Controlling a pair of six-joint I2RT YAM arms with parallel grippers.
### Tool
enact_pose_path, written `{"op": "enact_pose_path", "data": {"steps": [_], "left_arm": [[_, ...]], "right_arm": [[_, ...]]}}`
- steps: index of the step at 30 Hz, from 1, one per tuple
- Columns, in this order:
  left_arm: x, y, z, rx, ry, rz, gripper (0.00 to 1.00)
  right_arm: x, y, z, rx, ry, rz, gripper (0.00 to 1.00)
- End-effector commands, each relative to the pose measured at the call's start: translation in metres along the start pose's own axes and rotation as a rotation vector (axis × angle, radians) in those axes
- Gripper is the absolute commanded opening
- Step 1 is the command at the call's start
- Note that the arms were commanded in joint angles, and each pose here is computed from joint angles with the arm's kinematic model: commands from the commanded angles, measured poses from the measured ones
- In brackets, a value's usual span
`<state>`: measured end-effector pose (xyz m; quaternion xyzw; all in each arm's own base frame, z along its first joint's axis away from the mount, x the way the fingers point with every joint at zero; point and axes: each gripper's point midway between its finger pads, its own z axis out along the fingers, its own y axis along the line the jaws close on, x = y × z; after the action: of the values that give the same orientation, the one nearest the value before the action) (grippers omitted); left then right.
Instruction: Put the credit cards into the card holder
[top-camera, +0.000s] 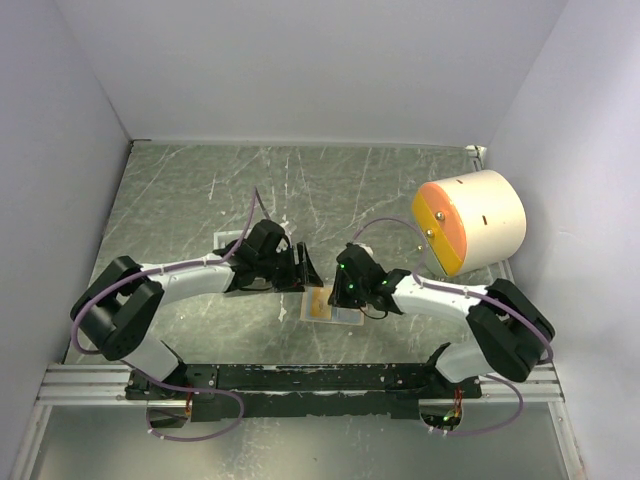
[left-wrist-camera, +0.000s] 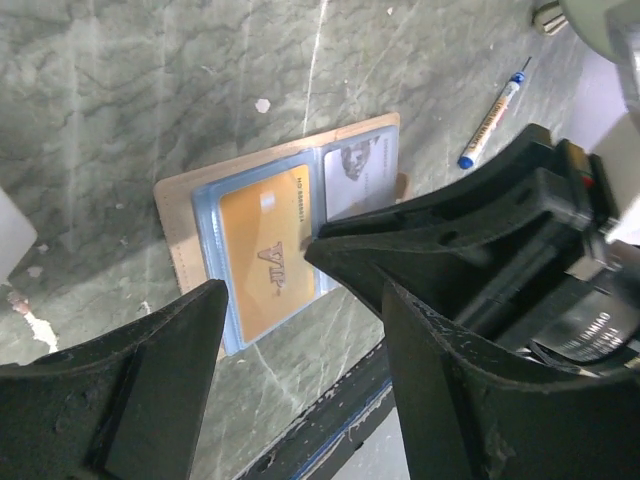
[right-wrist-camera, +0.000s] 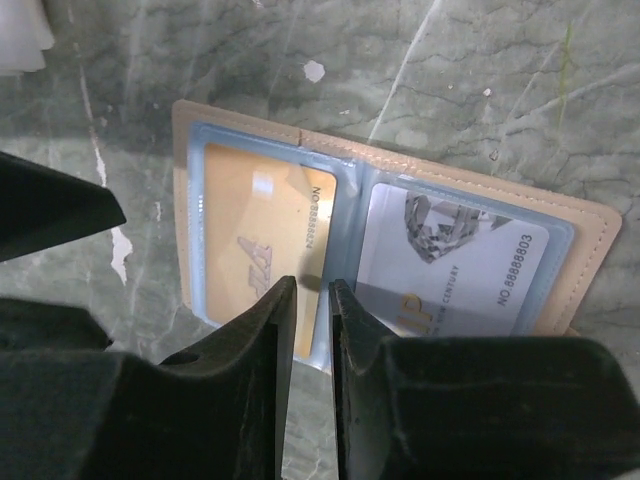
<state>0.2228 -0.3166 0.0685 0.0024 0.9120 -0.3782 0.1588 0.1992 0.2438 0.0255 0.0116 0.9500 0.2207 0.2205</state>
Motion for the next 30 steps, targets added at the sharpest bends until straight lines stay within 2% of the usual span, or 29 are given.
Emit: {"op": "enact_pose_path", "data": {"steps": [1,8,30], "left_arm": [[-0.004,-0.016,0.0,0.098,-0.006,0.006,0.74],[0.002,-0.009,0.01,0.09,0.018,-0.015,0.75],[0.007,0.017,0.025,-0.021,0.019,-0.012,0.76]], "right_arm": [[-0.002,0.004,0.009,-0.007,-0.008,0.004,0.19],[0.012,-0.015,0.016,0.04,0.015,0.007,0.14],[0.014,-0.018,0.014,0.044,0.01,0.005,0.12]]}}
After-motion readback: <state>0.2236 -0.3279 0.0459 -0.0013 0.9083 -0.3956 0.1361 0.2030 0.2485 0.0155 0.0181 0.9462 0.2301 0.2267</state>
